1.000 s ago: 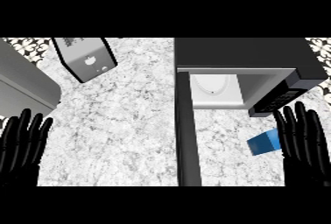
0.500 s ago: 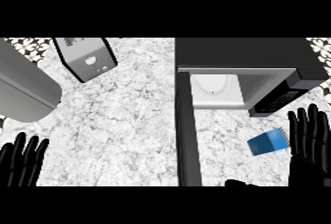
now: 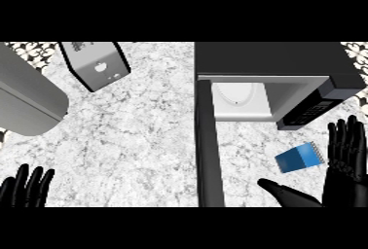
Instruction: Pick up the milk, place it into the microwave and close the microwave
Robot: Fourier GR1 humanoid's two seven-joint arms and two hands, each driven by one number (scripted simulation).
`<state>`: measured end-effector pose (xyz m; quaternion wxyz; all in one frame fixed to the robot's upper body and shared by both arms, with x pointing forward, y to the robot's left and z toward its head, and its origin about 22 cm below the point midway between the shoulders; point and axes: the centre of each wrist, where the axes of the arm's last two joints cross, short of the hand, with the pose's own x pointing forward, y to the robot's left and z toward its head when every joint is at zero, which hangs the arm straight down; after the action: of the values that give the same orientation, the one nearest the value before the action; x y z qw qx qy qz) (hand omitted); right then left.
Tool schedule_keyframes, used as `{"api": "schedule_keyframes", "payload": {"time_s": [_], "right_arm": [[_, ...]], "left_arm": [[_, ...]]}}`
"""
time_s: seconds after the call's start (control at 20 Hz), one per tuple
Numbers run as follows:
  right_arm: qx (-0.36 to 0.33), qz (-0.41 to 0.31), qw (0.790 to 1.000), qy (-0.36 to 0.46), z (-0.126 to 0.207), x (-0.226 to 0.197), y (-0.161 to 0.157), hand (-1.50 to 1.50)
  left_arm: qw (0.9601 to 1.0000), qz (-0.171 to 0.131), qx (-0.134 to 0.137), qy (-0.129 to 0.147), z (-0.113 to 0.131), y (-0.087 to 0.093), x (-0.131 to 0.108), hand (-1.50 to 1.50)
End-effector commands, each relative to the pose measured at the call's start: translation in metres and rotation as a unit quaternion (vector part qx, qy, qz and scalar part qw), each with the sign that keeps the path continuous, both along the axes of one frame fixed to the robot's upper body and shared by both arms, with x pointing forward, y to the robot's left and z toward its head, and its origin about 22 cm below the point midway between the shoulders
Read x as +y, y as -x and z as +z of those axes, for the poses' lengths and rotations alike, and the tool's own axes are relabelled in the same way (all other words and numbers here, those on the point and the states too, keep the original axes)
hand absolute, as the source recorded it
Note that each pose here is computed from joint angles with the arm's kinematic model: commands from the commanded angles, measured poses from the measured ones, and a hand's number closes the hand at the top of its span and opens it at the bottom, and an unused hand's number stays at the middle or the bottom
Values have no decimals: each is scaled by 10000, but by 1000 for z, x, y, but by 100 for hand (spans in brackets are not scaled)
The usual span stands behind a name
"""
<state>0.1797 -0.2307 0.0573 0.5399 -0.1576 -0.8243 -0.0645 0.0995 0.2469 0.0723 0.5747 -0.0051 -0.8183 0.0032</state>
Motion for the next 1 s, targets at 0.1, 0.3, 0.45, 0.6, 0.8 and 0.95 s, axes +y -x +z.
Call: {"api": "schedule_keyframes", "payload": {"time_s": [0.1, 0.3, 0.45, 0.6, 0.8, 0.95], "right_arm": [[146, -138, 9998, -26, -24, -28, 6, -150], [287, -440, 9985, 175, -48, -24, -18, -150], [409, -551, 9971, 333, -56, -51, -5, -150], [337, -708, 9966, 242, -70, -65, -5, -150], [588, -677, 9956, 254, -82, -75, -17, -150], [646, -499, 9962, 314, -92, -70, 9, -150]], "left_arm": [[10000, 42, 22, 16, -1, 9, 2, -150], [10000, -49, -20, -35, -2, 23, -10, -150], [10000, 10, -91, -15, 6, 23, 11, -150], [9999, 0, -128, 84, -4, 28, 11, -150], [10000, -41, -32, -24, -17, 18, 0, -150], [9999, 38, -143, -84, -16, 18, 22, -150]]}}
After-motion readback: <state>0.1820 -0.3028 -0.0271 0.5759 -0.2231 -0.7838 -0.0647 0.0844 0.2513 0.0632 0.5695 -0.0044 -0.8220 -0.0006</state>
